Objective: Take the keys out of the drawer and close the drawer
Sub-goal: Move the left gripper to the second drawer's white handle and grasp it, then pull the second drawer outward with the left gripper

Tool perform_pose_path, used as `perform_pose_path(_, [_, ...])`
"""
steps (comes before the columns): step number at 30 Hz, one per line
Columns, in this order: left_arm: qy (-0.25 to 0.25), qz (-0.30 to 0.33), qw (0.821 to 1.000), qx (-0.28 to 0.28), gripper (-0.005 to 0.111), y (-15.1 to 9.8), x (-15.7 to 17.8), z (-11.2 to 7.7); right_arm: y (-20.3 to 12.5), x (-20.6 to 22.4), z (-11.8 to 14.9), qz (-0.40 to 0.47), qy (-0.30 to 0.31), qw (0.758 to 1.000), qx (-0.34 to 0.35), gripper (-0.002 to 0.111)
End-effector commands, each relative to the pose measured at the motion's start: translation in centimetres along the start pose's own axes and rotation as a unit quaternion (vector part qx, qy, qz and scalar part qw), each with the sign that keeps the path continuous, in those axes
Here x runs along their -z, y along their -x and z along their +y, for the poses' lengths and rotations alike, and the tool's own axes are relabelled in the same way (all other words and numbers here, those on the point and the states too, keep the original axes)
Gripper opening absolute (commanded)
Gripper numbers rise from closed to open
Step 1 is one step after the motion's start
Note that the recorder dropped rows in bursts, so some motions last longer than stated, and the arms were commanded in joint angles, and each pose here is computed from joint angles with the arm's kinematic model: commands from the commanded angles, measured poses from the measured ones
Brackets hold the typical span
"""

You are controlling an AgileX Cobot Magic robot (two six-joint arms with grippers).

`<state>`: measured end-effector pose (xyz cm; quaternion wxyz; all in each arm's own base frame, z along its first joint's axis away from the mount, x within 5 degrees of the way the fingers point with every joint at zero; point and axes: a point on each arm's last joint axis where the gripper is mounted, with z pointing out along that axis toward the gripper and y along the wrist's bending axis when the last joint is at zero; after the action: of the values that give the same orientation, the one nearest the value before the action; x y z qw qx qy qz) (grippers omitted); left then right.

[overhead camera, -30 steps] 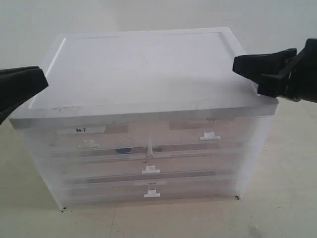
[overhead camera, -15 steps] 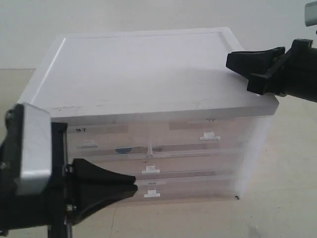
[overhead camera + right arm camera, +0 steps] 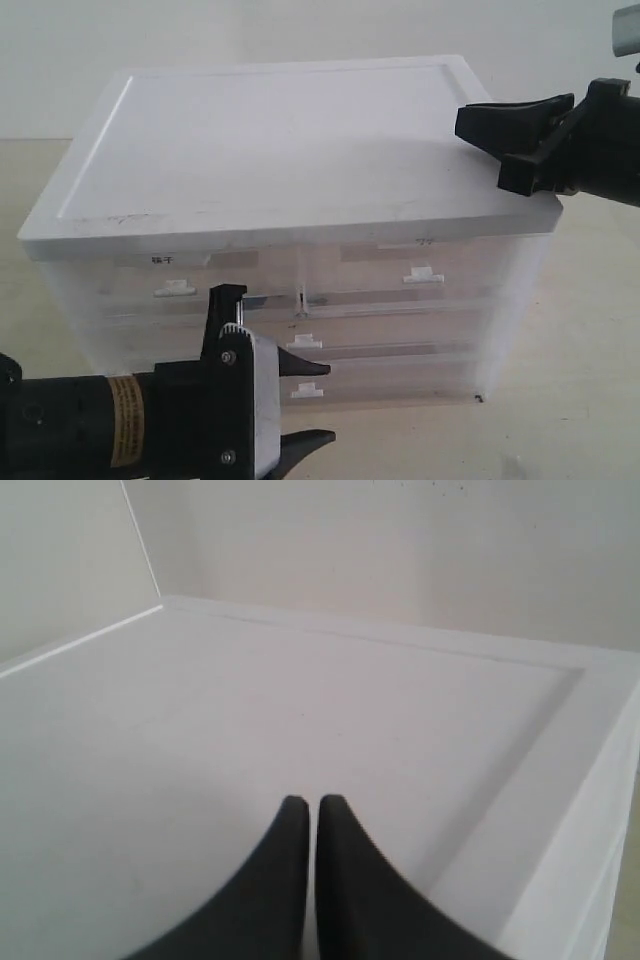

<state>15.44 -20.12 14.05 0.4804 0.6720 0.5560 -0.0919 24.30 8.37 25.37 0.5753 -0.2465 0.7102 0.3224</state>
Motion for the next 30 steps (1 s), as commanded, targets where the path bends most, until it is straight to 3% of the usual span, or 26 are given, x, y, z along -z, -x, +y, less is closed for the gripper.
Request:
perform_pose_path(1, [0.047,-0.001,0.998,-0.047,0.046,0.3,-0.2,0.9,-0.9,-0.2,-0.1,0.028,0.001,1.000,0.012,0.000])
perform_pose_path(6, [0.071,0.009,0.991,-0.113,0.046,1.7,-0.5,-0.2,-0.9,-0.2,-0.2,0.030,-0.002,0.999,0.011,0.000])
perform_pose_path(10, [0.115,0.088,0.982,-0.122,0.045,0.5,-0.2,0.6,-0.9,-0.2,-0.1,0.028,0.001,1.000,0.011,0.000])
perform_pose_path(12, [0.116,0.094,0.981,-0.125,0.036,0.4,-0.2,0.7,-0.9,-0.2,-0.1,0.028,0.001,1.000,0.011,0.000])
perform_pose_path(16, [0.106,0.098,0.982,-0.124,0.008,0.3,-0.2,0.5,-0.9,-0.2,-0.1,0.028,0.001,1.000,0.011,0.000])
perform_pose_path(20, [0.108,0.101,0.982,-0.121,0.005,0.2,-0.2,0.6,-0.9,-0.2,-0.1,0.028,0.001,1.000,0.011,0.000])
perform_pose_path(24, [0.073,0.111,0.984,-0.117,0.005,0.1,-0.3,-0.2,-0.9,-0.2,-0.1,0.028,0.002,1.000,0.012,0.000])
perform_pose_path(30, [0.009,0.097,0.986,-0.135,0.005,1.5,-0.4,-2.9,-0.9,-0.2,-0.1,0.028,0.002,1.000,0.013,0.000])
